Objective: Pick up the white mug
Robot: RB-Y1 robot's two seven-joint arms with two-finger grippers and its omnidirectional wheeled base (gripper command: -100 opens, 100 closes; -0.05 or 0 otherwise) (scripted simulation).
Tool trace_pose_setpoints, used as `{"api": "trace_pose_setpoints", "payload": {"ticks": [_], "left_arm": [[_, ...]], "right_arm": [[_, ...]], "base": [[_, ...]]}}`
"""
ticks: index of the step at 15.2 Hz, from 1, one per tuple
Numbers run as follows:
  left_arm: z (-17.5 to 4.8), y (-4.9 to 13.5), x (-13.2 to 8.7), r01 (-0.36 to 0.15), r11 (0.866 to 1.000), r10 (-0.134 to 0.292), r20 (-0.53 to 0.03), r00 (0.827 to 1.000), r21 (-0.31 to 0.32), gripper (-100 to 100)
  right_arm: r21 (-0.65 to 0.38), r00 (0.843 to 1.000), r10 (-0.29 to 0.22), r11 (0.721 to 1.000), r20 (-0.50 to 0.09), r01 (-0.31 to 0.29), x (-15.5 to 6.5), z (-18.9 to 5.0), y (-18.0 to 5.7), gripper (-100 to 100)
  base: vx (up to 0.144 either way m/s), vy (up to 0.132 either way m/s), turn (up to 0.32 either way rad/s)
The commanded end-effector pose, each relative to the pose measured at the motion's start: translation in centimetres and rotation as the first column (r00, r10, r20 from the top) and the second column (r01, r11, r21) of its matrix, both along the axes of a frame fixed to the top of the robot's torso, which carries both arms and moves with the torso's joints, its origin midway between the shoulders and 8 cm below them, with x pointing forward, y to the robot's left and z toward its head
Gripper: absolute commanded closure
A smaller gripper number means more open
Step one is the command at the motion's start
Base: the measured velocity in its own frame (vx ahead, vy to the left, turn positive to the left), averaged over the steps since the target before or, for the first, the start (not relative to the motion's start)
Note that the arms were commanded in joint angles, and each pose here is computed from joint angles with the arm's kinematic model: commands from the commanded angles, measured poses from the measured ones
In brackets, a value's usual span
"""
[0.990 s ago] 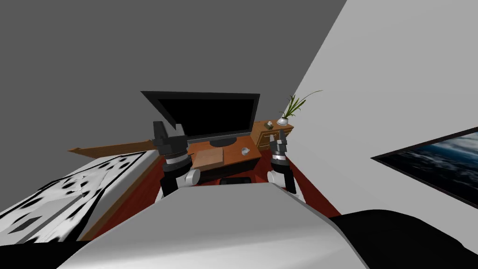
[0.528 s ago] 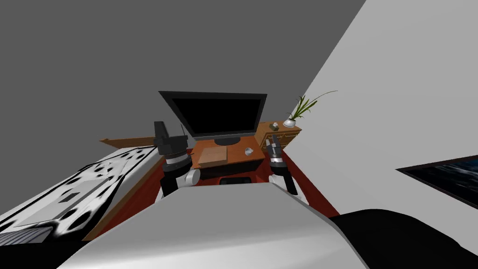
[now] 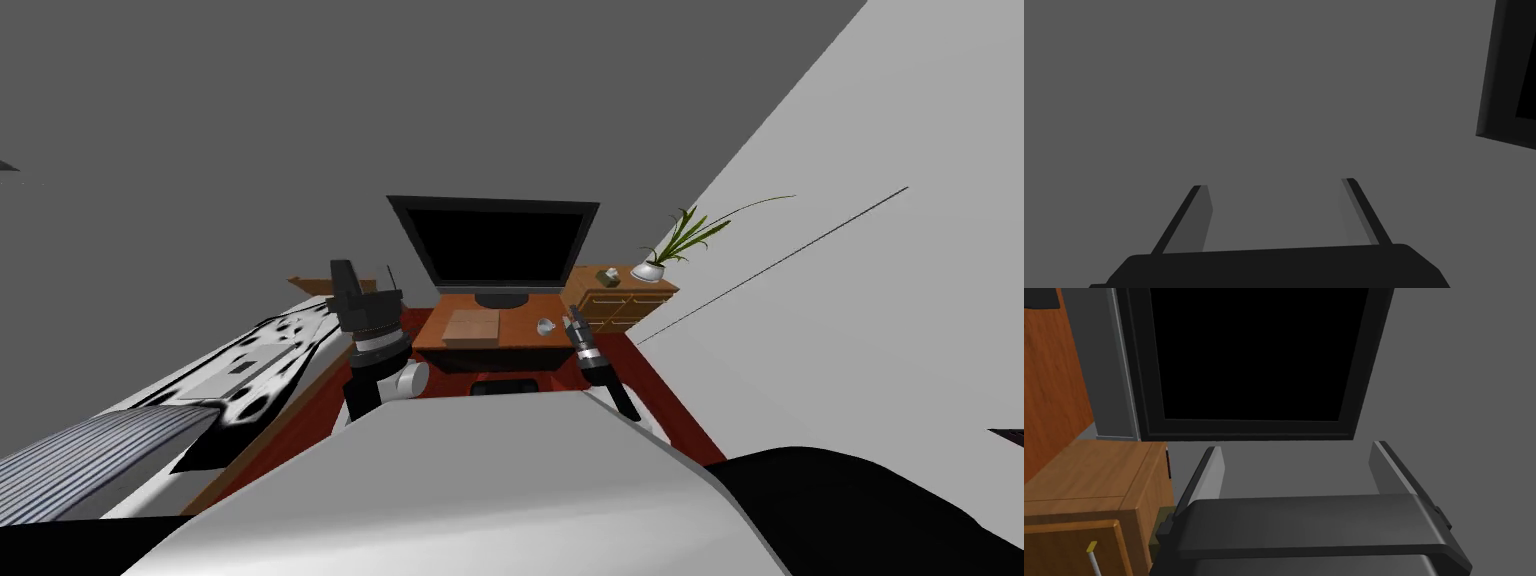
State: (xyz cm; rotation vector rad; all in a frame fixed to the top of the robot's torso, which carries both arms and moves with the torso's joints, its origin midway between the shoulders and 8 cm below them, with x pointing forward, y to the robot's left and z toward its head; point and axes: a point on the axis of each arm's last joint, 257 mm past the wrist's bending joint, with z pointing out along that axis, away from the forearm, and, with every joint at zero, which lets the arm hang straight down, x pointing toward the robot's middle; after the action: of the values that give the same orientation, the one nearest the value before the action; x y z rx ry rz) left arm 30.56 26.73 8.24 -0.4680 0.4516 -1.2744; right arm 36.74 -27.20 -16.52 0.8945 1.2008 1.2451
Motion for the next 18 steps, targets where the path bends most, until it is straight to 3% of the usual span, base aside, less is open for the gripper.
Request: {"api": "trace_pose_setpoints", "payload": {"ticks": [1,2,4,5,6,7,9,10,11,12,13,14,15,16,18], "left_arm": [[0.0,0.0,0.0,0.000,1.000,0.000,0.000,1.000,0.000,0],[0.0,0.0,0.0,0.000,1.000,0.000,0.000,1.000,0.000,0],[0.0,0.0,0.0,0.000,1.000,0.000,0.000,1.000,0.000,0],[0.0,0.0,0.0,0.000,1.000,0.000,0.000,1.000,0.000,0],[0.0,0.0,0.0,0.000,1.000,0.000,0.000,1.000,0.000,0],[0.0,0.0,0.0,0.000,1.000,0.000,0.000,1.000,0.000,0],[0.0,0.0,0.0,0.000,1.000,0.000,0.000,1.000,0.000,0],[0.0,0.0,0.0,0.000,1.000,0.000,0.000,1.000,0.000,0],[0.0,0.0,0.0,0.000,1.000,0.000,0.000,1.000,0.000,0],[0.0,0.0,0.0,0.000,1.000,0.000,0.000,1.000,0.000,0],[0.0,0.0,0.0,0.000,1.000,0.000,0.000,1.000,0.000,0],[0.0,0.0,0.0,0.000,1.000,0.000,0.000,1.000,0.000,0],[0.0,0.0,0.0,0.000,1.000,0.000,0.000,1.000,0.000,0],[0.0,0.0,0.0,0.000,1.000,0.000,0.000,1.000,0.000,0],[0.0,0.0,0.0,0.000,1.000,0.000,0.000,1.000,0.000,0]], "right_arm": [[-0.022,0.998,0.017,1.000,-0.061,-0.019,-0.4,-2.3,-0.2,-100],[-0.027,0.991,0.025,0.999,-0.133,-0.028,-1.0,-5.1,-0.4,-100],[-0.041,0.990,0.032,0.998,-0.137,-0.038,-1.1,-5.2,-0.5,-100],[-0.053,0.976,0.039,0.997,-0.214,-0.051,-2.0,-8.2,-1.0,-100],[-0.060,0.976,0.042,0.997,-0.216,-0.056,-2.0,-8.2,-1.0,-100],[-0.064,0.957,0.046,0.996,-0.286,-0.067,-3.0,-10.9,-1.4,-100],[-0.078,0.954,0.048,0.994,-0.295,-0.074,-3.2,-11.2,-1.7,-100],[-0.092,0.931,0.059,0.991,-0.359,-0.098,-4.4,-13.4,-2.1,-100],[-0.096,0.926,0.051,0.991,-0.373,-0.093,-4.6,-14.1,-2.5,-100],[-0.108,0.897,0.055,0.988,-0.438,-0.114,-6.1,-16.3,-3.1,-100],[-0.114,0.890,0.046,0.987,-0.453,-0.109,-6.4,-17.1,-3.6,-100],[-0.122,0.853,0.041,0.985,-0.520,-0.122,-8.2,-19.6,-4.4,-100],[-0.132,0.849,0.038,0.983,-0.528,-0.126,-8.3,-19.9,-4.8,-100],[-0.137,0.807,0.029,0.981,-0.590,-0.136,-10.3,-22.2,-5.7,-100],[-0.149,0.801,0.025,0.979,-0.598,-0.142,-10.5,-22.5,-6.2,-100]], "base": [[-0.019,0.041,0.270],[-0.019,0.043,0.367],[-0.009,0.028,0.169],[-0.006,0.027,0.236],[-0.008,0.028,0.284],[-0.007,0.045,0.345],[-0.002,0.037,0.219],[-0.003,0.035,0.244],[-0.004,0.036,0.289],[-0.006,0.046,0.353],[-0.005,0.045,0.322],[-0.002,0.052,0.388],[0.002,0.044,0.323],[0.004,0.053,0.477],[0.007,0.029,0.212]]}}
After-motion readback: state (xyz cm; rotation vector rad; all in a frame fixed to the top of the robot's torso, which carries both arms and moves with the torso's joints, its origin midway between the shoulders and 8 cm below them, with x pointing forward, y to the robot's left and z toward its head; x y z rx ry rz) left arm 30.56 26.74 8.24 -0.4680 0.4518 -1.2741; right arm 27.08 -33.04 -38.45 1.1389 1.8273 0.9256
